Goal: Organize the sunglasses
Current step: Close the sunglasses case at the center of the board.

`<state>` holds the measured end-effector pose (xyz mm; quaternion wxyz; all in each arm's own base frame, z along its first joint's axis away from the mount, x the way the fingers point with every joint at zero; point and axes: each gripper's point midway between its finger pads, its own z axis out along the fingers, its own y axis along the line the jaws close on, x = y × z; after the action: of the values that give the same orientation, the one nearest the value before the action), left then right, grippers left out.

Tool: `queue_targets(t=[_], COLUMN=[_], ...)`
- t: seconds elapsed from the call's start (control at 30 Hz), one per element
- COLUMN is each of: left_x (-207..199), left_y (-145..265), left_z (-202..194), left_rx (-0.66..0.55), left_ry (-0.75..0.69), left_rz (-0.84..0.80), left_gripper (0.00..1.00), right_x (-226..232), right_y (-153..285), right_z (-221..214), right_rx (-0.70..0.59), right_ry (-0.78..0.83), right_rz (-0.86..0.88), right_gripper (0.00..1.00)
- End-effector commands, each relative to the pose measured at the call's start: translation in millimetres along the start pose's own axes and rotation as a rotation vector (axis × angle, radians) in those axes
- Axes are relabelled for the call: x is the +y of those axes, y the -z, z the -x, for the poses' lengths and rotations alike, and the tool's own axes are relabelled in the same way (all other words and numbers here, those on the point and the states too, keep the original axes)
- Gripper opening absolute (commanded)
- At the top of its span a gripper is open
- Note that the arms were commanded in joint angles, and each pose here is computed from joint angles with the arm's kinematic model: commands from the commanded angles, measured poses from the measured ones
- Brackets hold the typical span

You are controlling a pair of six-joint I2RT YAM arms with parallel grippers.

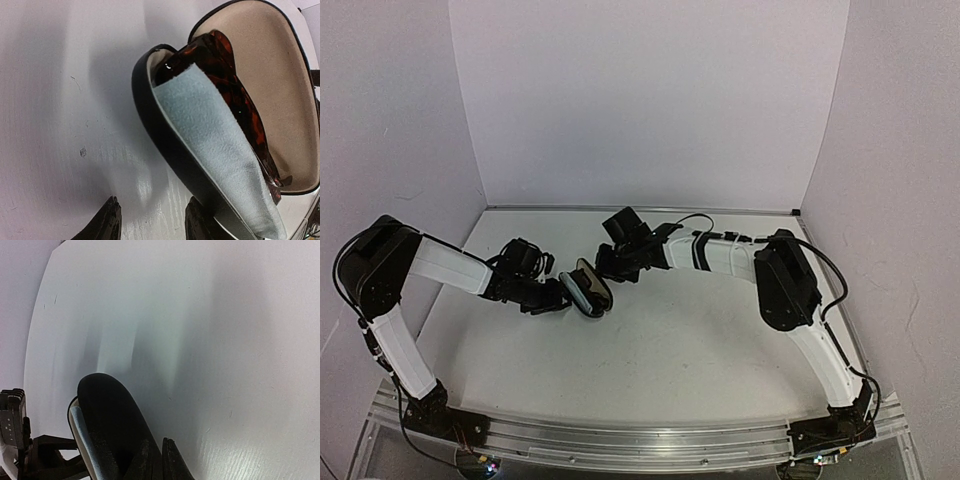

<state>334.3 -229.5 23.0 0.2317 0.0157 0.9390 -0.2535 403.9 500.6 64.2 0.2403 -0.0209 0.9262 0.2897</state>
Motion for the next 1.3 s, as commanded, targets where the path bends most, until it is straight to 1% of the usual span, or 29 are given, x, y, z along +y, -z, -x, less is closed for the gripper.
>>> queue_targets(t=[0.0,0.33,0.6,1.0,1.17,1.27], left_x=[-21,-26,-28,-39,-40,-37], left_y=[-4,-8,-9,-17,-17,-16], left_z=[2,1,0,1,-7,-19], left_rx=[0.012,0.016,0.019,0.025,0.042,0.064], left_ry=[-0.022,-0.022,-0.025,-0.027,-0.029,-0.024], left_rz=[-0.058,-0.067,-0.07,-0.099,-0.099,-0.089], left_gripper=[0.44,0.44,0.44,0.44,0.44,0.44], right_x=[39,48,57,63,58,56], right_y=[-8,-18,-15,-9,-6,-6], right_z=[-30,-52,-57,-77,-88,-93], right_rx=[0.042,0.073,0.072,0.09,0.1,0.099], right_ry=[0.058,0.094,0.111,0.155,0.172,0.181], right_rz=[0.084,0.08,0.085,0.071,0.058,0.053], right_gripper=[0.09,0.09,0.09,0.09,0.09,0.09])
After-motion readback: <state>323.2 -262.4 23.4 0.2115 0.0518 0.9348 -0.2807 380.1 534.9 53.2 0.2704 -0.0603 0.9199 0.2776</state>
